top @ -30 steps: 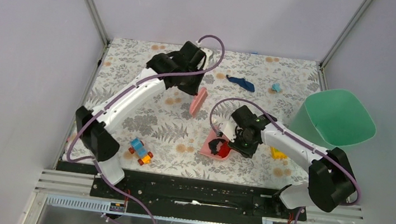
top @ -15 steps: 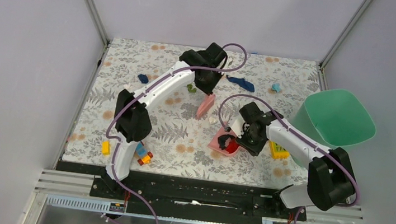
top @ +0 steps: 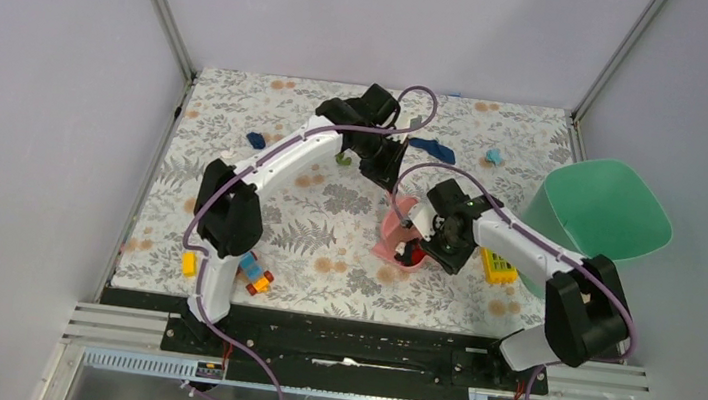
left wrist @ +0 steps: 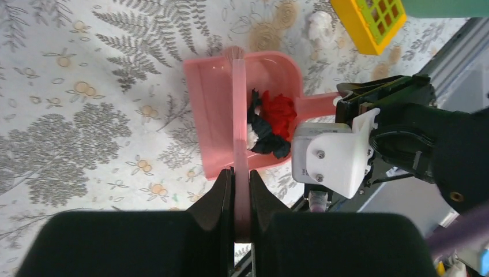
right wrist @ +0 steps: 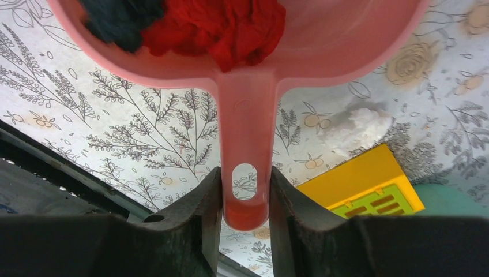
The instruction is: Sweep away the paper scraps from the table
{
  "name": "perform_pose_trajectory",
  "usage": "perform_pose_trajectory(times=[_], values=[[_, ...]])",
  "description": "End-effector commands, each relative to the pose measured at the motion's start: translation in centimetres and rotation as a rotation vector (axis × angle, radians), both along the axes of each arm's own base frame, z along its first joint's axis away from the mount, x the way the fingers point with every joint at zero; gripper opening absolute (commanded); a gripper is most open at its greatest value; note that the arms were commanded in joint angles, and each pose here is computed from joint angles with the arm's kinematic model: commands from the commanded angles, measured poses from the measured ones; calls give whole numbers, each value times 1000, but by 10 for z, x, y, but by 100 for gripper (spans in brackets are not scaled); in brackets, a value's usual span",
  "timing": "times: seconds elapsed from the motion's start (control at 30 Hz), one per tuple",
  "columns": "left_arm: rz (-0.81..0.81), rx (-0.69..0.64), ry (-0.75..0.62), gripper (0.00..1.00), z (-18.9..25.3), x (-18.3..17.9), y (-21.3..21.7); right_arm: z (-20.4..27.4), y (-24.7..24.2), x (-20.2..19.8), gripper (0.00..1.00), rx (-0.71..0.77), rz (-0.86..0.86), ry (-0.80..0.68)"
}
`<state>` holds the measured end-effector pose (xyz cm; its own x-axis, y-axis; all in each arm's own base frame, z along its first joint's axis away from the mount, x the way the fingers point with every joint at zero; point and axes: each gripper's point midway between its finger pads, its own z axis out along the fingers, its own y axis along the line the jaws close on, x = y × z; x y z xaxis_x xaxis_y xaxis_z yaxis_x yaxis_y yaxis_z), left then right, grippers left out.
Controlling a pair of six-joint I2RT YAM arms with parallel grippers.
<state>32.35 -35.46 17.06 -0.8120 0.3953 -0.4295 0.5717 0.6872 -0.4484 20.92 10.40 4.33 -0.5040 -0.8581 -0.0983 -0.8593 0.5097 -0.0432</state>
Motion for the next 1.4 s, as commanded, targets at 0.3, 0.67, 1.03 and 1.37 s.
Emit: perform_pose_trajectory(times=[0.3,0.67,1.03,1.37], values=[[74,-195,-248,0,118,6,-1,58,-19,7,9,105,-57,-310],[99,-358,-425,0,215,-6,10,69,-17,4,8,200,-92,-379],[539,-301,-481,0,187,43,90,124,-8,39,7,304,-183,-470],[698,-545,-238,0,122,14,80,152,-20,84,0,386,-391,-533]])
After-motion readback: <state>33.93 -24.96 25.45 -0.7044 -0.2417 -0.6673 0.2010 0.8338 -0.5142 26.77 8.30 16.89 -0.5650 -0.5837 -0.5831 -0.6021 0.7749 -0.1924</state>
